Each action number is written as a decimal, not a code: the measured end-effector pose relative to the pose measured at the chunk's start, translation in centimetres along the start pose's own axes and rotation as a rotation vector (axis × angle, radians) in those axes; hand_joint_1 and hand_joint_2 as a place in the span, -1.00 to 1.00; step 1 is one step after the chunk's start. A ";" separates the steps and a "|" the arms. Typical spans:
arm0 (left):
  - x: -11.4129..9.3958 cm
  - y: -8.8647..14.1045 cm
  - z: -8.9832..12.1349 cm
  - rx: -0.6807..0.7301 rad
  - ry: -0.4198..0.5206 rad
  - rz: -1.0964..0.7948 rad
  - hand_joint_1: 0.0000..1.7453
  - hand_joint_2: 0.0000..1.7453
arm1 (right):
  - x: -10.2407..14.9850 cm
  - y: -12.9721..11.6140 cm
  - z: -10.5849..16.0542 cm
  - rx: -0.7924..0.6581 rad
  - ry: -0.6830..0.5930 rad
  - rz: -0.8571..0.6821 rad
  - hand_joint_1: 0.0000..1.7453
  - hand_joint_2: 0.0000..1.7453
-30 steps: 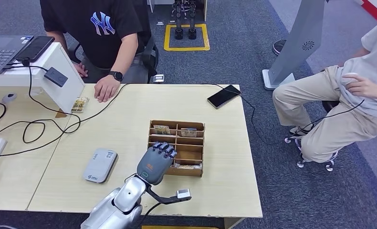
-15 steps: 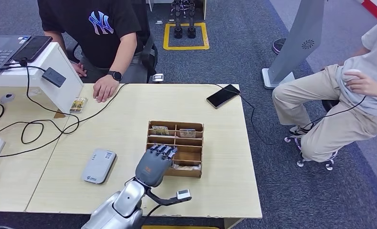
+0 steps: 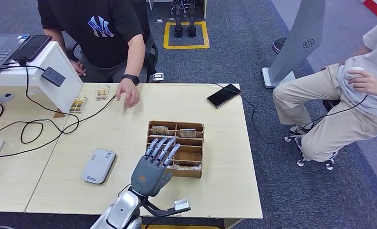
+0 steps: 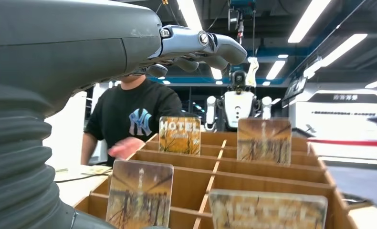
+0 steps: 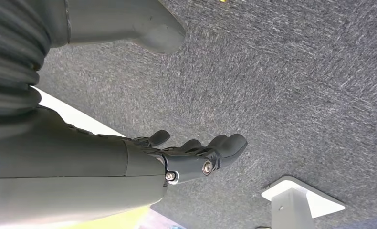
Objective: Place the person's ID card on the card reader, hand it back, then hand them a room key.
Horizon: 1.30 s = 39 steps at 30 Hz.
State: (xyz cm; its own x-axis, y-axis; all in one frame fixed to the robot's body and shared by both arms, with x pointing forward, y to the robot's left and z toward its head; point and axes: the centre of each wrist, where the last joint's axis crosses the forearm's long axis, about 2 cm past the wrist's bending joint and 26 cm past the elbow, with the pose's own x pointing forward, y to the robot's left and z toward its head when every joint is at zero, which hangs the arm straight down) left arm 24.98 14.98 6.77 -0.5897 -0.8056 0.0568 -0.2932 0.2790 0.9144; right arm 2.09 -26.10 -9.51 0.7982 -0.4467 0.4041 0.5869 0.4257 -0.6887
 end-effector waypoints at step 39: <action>-3.4 -0.9 -0.4 -0.084 0.017 -0.213 -1.00 1.00 | 0.1 0.1 0.1 0.016 -0.052 0.037 -1.00 1.00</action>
State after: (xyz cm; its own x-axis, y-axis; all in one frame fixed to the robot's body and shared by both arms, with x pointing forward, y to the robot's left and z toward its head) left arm 27.56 17.23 5.95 -0.5082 -0.8505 -0.1355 -0.3460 0.0575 0.9365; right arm 2.21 -26.03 -9.51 0.8251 -0.3893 0.4096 0.5587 0.4538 -0.6942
